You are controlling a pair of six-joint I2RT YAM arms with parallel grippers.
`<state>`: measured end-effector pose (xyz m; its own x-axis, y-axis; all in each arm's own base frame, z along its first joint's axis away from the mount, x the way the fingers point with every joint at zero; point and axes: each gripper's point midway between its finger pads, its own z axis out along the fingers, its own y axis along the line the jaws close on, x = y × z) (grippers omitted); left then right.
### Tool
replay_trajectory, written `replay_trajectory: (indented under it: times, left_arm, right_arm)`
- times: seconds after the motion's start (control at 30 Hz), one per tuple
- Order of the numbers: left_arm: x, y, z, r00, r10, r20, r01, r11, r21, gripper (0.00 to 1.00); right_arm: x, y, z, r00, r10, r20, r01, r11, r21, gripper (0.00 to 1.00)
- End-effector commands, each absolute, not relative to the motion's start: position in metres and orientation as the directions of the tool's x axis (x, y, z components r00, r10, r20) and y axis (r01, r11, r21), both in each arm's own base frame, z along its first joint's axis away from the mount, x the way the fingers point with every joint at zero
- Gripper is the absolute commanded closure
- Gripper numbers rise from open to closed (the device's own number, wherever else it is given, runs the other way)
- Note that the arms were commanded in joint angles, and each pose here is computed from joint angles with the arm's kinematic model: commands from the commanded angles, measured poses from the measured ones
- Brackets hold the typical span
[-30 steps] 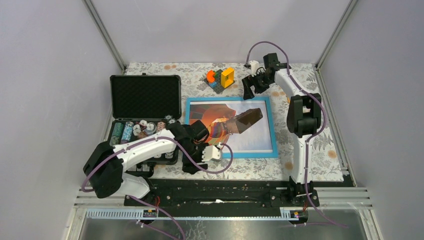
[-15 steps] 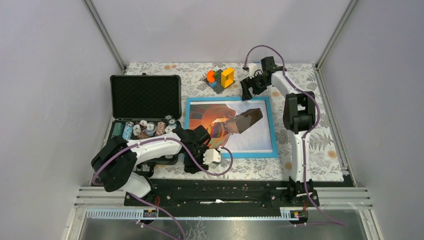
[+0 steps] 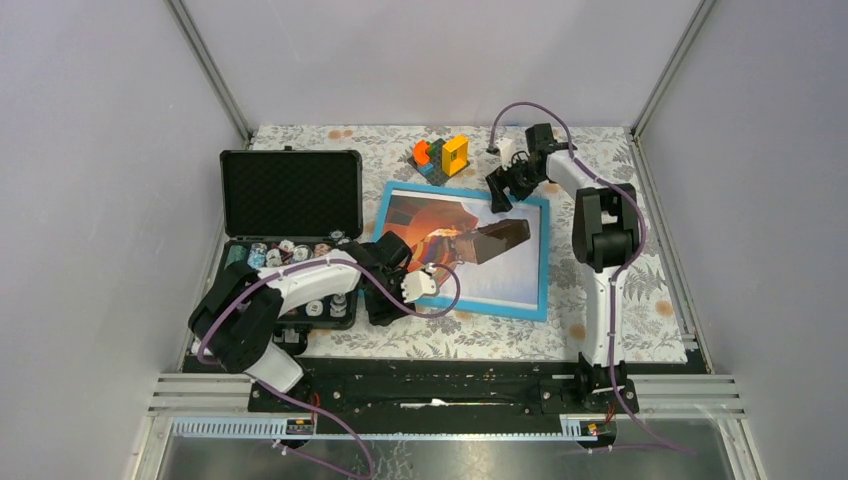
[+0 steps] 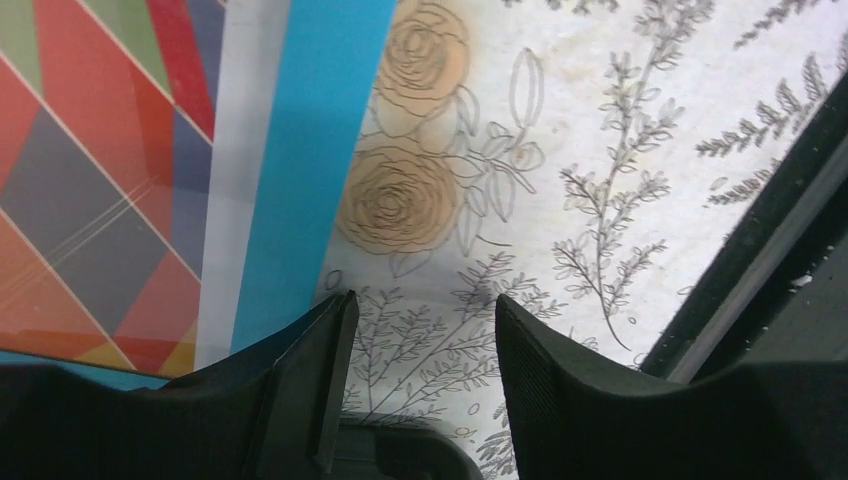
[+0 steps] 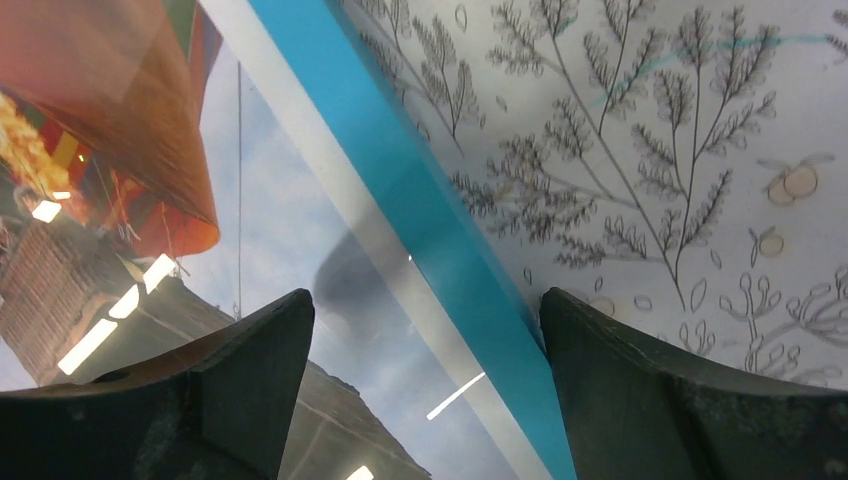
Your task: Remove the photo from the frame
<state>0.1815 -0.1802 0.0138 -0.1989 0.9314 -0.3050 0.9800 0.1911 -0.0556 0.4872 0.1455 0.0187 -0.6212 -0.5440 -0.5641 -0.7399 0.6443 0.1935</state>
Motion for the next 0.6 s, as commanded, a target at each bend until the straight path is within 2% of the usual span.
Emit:
replay_trajectory:
  times: [0.0,0.27,0.57]
  left_arm:
    - [0.234,-0.181,0.007,-0.263,0.911,-0.319,0.949,0.304,0.084,0.39]
    - [0.294,-0.178,0.006,-0.422,0.832,-0.360,0.864,0.489,0.117,0.34]
    - [0.343,-0.201,0.008,-0.464,0.791,-0.399,0.827,0.548,0.125,0.32]
  right_arm:
    - [0.429,0.137,0.017,-0.676,-0.588,-0.444,-0.729,0.621,0.288,0.11]
    - [0.377,0.137,0.029,-0.712,-0.565,-0.417,-0.701,0.608,0.373,0.12]
    - [0.343,0.139,0.027,-0.745,-0.548,-0.382,-0.667,0.600,0.441,0.13]
